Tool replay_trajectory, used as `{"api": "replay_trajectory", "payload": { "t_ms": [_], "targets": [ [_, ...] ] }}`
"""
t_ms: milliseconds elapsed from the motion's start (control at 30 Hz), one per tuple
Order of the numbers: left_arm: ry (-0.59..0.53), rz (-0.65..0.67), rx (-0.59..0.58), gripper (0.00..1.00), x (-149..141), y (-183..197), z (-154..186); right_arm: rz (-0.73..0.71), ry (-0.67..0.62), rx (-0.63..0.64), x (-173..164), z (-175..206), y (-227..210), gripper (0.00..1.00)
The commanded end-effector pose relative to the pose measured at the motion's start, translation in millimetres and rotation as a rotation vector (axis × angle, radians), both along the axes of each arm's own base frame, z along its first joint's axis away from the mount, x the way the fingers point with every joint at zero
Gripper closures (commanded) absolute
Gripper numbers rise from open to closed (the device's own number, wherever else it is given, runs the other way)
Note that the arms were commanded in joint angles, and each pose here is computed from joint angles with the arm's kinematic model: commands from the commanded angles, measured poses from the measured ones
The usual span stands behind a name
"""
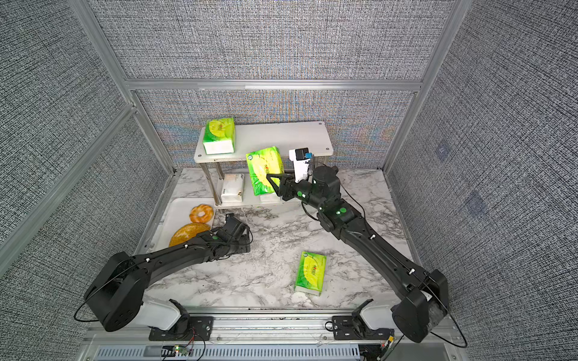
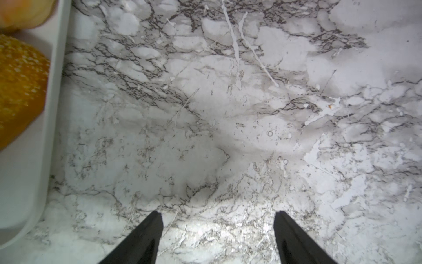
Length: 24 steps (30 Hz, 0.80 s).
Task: Place the tissue boxes on the shelf by color
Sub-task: Place a box of tissues on the shelf.
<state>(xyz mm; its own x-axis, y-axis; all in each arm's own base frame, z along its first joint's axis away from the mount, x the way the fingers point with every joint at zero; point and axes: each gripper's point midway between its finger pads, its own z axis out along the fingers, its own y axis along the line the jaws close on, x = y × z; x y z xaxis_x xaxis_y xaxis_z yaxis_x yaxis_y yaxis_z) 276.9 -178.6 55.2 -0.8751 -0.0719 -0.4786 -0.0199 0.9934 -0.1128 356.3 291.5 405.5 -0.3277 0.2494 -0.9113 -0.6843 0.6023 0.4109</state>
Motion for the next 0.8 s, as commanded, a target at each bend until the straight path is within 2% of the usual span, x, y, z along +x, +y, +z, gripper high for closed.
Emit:
{"api": "replay_trajectory", "payload": {
  "t_ms": [0,333,767],
  "targets": [
    [-0.016,-0.003,0.006,0.18,3,-2,2,-0.062,-0.094,0.056,14,36,-6,0.48],
    [-0.013,-0.015,0.007,0.18,3,-8,0,-0.126,-0.122,0.131,52,76,-10,0.48],
    [-0.013,-0.037,0.009,0.18,3,-18,0,-0.199,-0.043,0.159,110,67,4,0.48]
  ]
}}
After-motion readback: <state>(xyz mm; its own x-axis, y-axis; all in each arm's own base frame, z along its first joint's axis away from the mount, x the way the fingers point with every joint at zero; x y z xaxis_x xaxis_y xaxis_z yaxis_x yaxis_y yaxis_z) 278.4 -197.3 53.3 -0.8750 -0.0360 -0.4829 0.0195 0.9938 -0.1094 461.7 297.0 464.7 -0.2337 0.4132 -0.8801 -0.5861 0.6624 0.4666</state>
